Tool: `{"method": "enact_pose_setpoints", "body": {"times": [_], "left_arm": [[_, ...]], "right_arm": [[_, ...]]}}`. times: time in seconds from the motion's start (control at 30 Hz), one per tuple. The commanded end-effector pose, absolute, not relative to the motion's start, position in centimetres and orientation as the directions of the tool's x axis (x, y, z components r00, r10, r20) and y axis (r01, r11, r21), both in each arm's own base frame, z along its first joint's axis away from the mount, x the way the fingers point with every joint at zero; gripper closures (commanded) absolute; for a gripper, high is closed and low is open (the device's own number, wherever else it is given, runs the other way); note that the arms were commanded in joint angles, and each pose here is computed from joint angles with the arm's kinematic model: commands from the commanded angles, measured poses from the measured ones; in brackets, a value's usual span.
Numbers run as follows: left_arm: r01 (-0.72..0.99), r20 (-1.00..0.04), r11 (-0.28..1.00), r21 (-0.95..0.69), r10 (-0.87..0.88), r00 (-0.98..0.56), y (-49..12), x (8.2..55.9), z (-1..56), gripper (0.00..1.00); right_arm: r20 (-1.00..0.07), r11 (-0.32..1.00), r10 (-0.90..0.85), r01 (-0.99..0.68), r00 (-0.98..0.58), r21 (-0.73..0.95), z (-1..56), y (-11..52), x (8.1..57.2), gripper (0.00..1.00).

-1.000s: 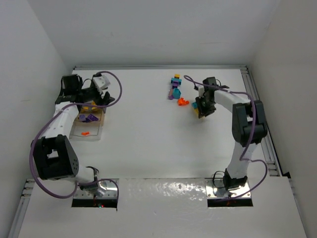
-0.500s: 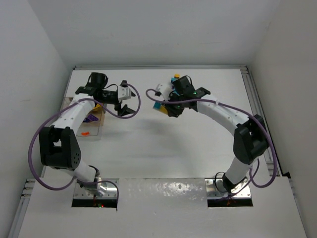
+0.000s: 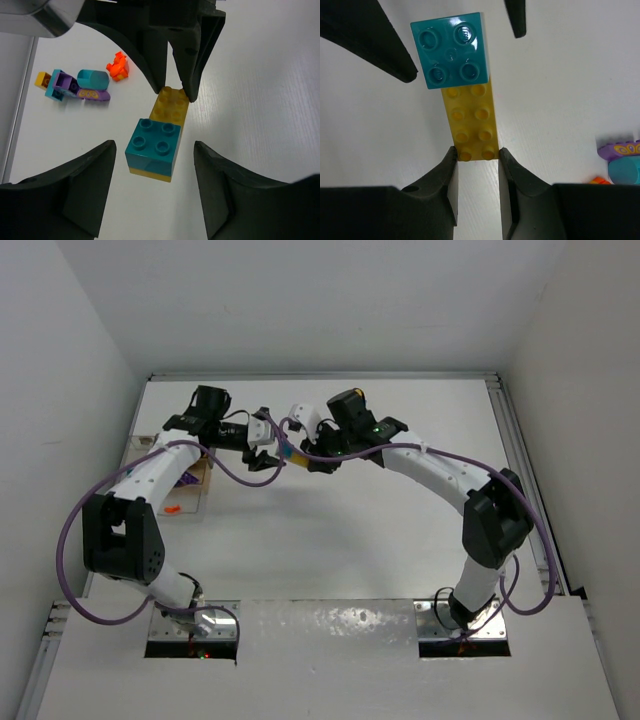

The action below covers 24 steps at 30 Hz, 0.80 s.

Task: Sort the legos into containers by color

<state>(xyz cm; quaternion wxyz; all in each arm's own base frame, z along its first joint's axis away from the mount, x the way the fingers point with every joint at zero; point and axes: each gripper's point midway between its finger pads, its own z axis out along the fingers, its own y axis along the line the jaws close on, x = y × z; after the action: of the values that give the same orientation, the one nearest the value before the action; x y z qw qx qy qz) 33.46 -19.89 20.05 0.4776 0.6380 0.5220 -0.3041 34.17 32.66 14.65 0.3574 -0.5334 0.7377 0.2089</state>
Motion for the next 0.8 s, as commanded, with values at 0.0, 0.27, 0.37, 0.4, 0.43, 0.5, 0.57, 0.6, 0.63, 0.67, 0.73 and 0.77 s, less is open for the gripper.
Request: {"method": "enact_pose_setpoints", "body": {"times": [0.0, 0.27, 0.37, 0.4, 0.43, 0.5, 0.57, 0.6, 0.63, 0.67, 0.73, 0.77], "left_arm": [[0.947, -0.883, -0.024, 0.321, 0.354, 0.309, -20.7, 33.6, 20.6, 0.40], [0.951, -0.890, -0.026, 0.308, 0.345, 0.298, -21.0, 33.5, 20.6, 0.70], [0.957, -0.906, -0.020, 0.289, 0.316, 0.281, -21.3, 33.4, 21.1, 0.90], [0.966, -0.920, -0.009, 0.258, 0.305, 0.248, -21.5, 33.3, 21.4, 0.98], [0.969, -0.928, -0.006, 0.246, 0.288, 0.237, -21.6, 33.2, 21.7, 1.00], [0.970, -0.935, 0.007, 0.243, 0.269, 0.232, -21.9, 33.5, 22.5, 1.00], [0.974, -0.946, 0.025, 0.223, 0.246, 0.210, -22.1, 33.7, 23.3, 1.00], [0.981, -0.955, 0.036, 0.191, 0.237, 0.177, -22.2, 33.6, 23.6, 1.00], [0.979, -0.957, 0.041, 0.201, 0.220, 0.187, -22.3, 33.9, 24.2, 1.00], [0.981, -0.962, 0.047, 0.188, 0.211, 0.174, -22.4, 34.0, 24.3, 1.00], [0.985, -0.969, 0.050, 0.163, 0.198, 0.150, -22.5, 33.9, 24.5, 1.00], [0.986, -0.969, 0.052, 0.159, 0.201, 0.146, -22.5, 33.9, 24.4, 1.00]], "right_arm": [[-0.795, 0.312, -0.596, -0.945, -0.112, -0.100, 16.7, 34.7, 34.6, 1.00], [-0.800, 0.319, -0.589, -0.943, -0.118, -0.096, 16.8, 34.8, 34.7, 1.00], [-0.791, 0.313, -0.598, -0.946, -0.126, -0.085, 16.0, 34.8, 34.5, 1.00], [-0.781, 0.313, -0.609, -0.947, -0.139, -0.076, 15.2, 34.7, 34.5, 1.00], [-0.770, 0.313, -0.620, -0.947, -0.150, -0.068, 14.4, 34.5, 34.3, 1.00], [-0.751, 0.317, -0.636, -0.947, -0.177, -0.045, 12.9, 34.3, 34.1, 1.00], [-0.729, 0.323, -0.653, -0.946, -0.205, -0.024, 11.2, 33.8, 33.6, 1.00], [-0.716, 0.325, -0.663, -0.946, -0.219, -0.011, 10.1, 33.6, 33.3, 1.00], [-0.711, 0.332, -0.664, -0.943, -0.232, -0.002, 9.7, 33.4, 33.3, 1.00], [-0.711, 0.342, -0.659, -0.940, -0.244, 0.006, 9.4, 33.4, 33.2, 1.00], [-0.706, 0.353, -0.658, -0.936, -0.262, 0.019, 8.7, 33.2, 33.0, 1.00], [-0.708, 0.365, -0.650, -0.931, -0.275, 0.026, 8.6, 33.1, 33.1, 1.00]]}}
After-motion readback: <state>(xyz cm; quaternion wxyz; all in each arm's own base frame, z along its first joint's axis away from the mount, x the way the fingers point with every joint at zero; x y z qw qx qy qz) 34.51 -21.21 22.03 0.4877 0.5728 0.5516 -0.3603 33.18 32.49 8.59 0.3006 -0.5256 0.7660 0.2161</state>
